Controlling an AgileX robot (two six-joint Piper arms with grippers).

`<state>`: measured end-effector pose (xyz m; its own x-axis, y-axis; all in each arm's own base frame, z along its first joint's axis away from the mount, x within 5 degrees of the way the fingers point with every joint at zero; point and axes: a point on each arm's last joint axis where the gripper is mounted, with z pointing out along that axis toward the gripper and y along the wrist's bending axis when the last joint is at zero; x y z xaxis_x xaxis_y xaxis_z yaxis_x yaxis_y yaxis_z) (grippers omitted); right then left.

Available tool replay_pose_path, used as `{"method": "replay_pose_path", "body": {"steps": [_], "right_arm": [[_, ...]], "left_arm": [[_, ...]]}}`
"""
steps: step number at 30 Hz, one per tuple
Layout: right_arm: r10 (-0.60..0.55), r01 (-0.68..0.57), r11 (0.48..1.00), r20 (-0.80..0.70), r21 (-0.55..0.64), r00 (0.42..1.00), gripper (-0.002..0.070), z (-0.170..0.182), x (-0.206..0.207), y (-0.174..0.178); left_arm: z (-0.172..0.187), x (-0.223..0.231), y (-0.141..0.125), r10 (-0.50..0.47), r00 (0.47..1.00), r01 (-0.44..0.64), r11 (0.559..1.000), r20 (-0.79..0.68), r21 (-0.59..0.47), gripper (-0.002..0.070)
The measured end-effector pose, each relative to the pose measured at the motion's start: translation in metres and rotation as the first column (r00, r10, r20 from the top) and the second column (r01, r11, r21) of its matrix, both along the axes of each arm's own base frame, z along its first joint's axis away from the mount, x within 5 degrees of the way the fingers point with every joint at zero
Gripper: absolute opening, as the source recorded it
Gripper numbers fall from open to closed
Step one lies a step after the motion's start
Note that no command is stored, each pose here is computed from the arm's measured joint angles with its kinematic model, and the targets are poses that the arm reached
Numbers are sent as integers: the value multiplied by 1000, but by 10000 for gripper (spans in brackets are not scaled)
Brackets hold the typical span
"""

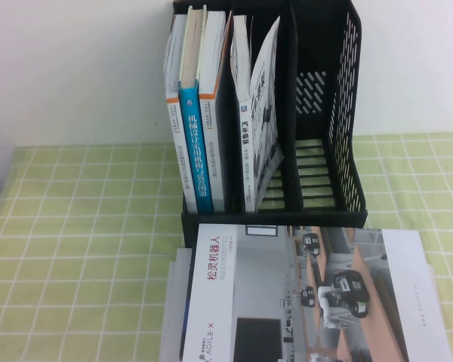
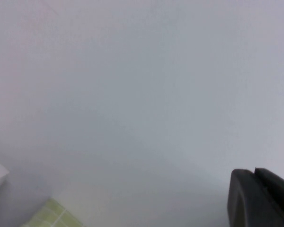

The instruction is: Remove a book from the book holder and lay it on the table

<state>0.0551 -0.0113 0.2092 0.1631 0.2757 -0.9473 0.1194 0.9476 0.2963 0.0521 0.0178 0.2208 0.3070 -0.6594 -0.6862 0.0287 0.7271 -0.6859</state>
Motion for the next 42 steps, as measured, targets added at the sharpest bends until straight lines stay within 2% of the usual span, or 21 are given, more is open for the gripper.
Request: {"method": "replay_pose_path", "body": {"steps": [4, 8, 11, 17, 21, 24, 27, 30, 36, 39, 42], "right_arm": [[-124, 119, 992, 106, 50, 987, -2, 9, -4, -11], [-164, 154, 985, 155, 78, 974, -2, 15, -7, -15], [-150, 147, 989, 230, 32, 962, -2, 40, -12, -13], [-54, 105, 990, 448, -90, 892, -2, 123, -45, 0], [27, 84, 973, 468, -215, 884, -2, 174, -68, 10], [75, 54, 951, 396, -304, 915, -2, 207, -69, 16], [116, 0, 917, 267, -400, 957, -2, 233, -59, 21], [179, -115, 902, 117, -416, 977, -2, 249, -37, 24], [297, -308, 903, -84, -301, 951, -2, 245, 19, 29], [368, -378, 906, -87, -191, 926, -2, 242, 29, 33], [451, -456, 888, -89, -56, 888, -2, 233, 36, 39]], "left_arm": [[5, -3, 7, 75, 995, -74, 997, 63, -17, -3], [10, -7, 12, 140, 983, -138, 990, 120, -23, -3], [29, -12, 11, 149, 971, -157, 987, 188, 30, -3], [86, -31, 3, 92, 935, -160, 971, 341, 178, -3], [125, -42, -4, 44, 923, -160, 948, 383, 277, -3], [149, -36, -10, -9, 950, -106, 931, 312, 350, -3], [169, -19, -18, -95, 986, 32, 913, 135, 408, -3], [189, -4, -26, -172, 985, 168, 888, -29, 429, -3], [192, 29, -37, -287, 929, 359, 850, -233, 385, -3], [185, 42, -43, -331, 890, 433, 829, -314, 353, -3], [178, 54, -48, -376, 848, 491, 821, -374, 290, -3]]}}
